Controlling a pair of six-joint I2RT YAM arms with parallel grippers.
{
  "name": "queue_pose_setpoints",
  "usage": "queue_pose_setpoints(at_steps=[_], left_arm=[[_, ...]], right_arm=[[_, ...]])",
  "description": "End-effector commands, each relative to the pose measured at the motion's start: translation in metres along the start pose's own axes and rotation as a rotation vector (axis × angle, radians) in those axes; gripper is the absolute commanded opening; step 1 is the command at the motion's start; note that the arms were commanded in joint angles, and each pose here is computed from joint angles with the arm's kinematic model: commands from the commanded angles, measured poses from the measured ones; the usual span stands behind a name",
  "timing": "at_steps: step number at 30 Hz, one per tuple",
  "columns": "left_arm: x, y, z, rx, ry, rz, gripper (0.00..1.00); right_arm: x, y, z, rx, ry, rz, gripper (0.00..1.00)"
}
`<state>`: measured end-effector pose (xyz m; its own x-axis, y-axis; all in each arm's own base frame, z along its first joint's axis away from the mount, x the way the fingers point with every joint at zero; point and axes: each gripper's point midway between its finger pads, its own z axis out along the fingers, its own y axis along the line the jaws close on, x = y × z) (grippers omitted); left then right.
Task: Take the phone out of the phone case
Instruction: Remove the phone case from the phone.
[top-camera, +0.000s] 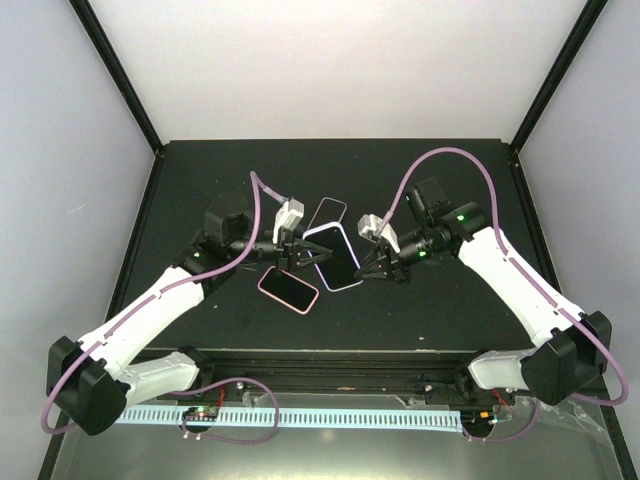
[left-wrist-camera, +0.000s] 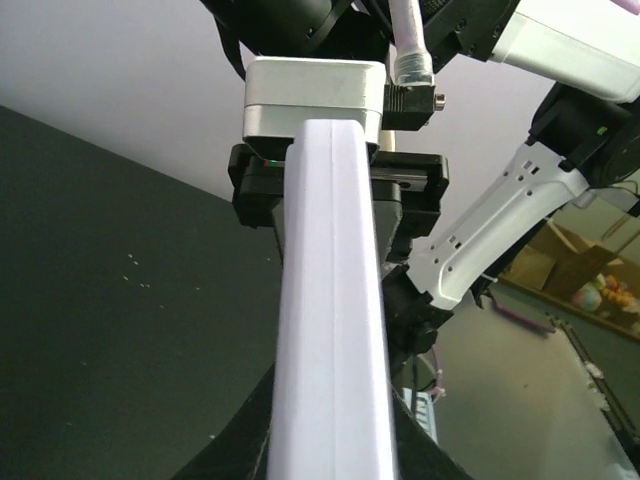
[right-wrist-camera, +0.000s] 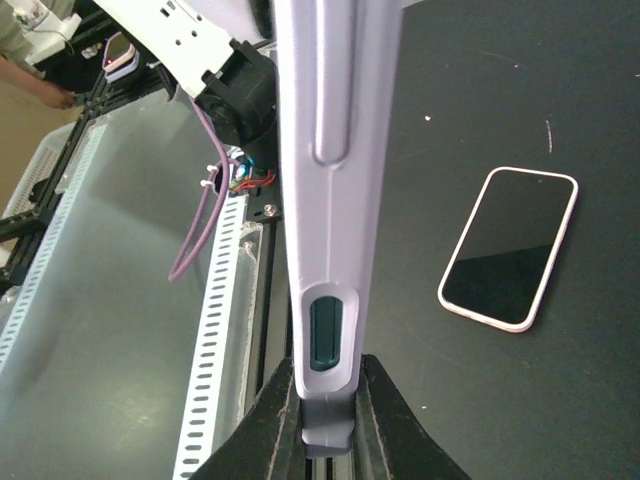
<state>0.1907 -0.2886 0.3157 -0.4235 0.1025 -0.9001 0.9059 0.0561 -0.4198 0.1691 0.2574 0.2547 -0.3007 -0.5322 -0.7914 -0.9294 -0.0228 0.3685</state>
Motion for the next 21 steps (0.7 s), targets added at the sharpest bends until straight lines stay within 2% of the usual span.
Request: queue_pose_setpoints(at_steps=[1, 6, 7, 8, 11, 13, 16, 21], left_arm=[[-0.011, -0.013, -0.002, 0.045, -0.034, 0.045, 0.11], [-0.016, -0.013, -0.006, 0.018, -0.057, 0.056, 0.02], [-0.017, -0.014, -0.007, 0.015, -0.061, 0.058, 0.02], [-0.017, -0.014, -0.007, 0.014, -0.063, 0.057, 0.02], [-0.023, -0.014, -0.01, 0.008, -0.078, 0.041, 0.02], [-0.03, -0.013, -0.011, 0.011, -0.085, 0.0, 0.02], [-0.033, -0.023, -0.01, 0.074, -0.059, -0.021, 0.02], [-0.029, -0.033, -0.01, 0.139, -0.027, 0.011, 0.01]], right_arm=[[-0.022, 0.004, -0.003, -0.024, -0.069, -0.052, 0.01], [-0.022, 0.003, -0.003, -0.021, -0.068, -0.049, 0.01], [-0.022, 0.002, -0.003, -0.018, -0.066, -0.05, 0.05], [-0.022, 0.001, -0.003, -0.012, -0.061, -0.051, 0.13], [-0.018, 0.005, -0.005, -0.017, -0.038, -0.08, 0.49], [-0.015, 0.013, -0.008, -0.037, -0.014, -0.119, 0.62], [-0.008, 0.019, -0.01, -0.042, 0.024, -0.172, 0.66], [-0.001, 0.032, -0.006, -0.078, 0.076, -0.228, 0.6]])
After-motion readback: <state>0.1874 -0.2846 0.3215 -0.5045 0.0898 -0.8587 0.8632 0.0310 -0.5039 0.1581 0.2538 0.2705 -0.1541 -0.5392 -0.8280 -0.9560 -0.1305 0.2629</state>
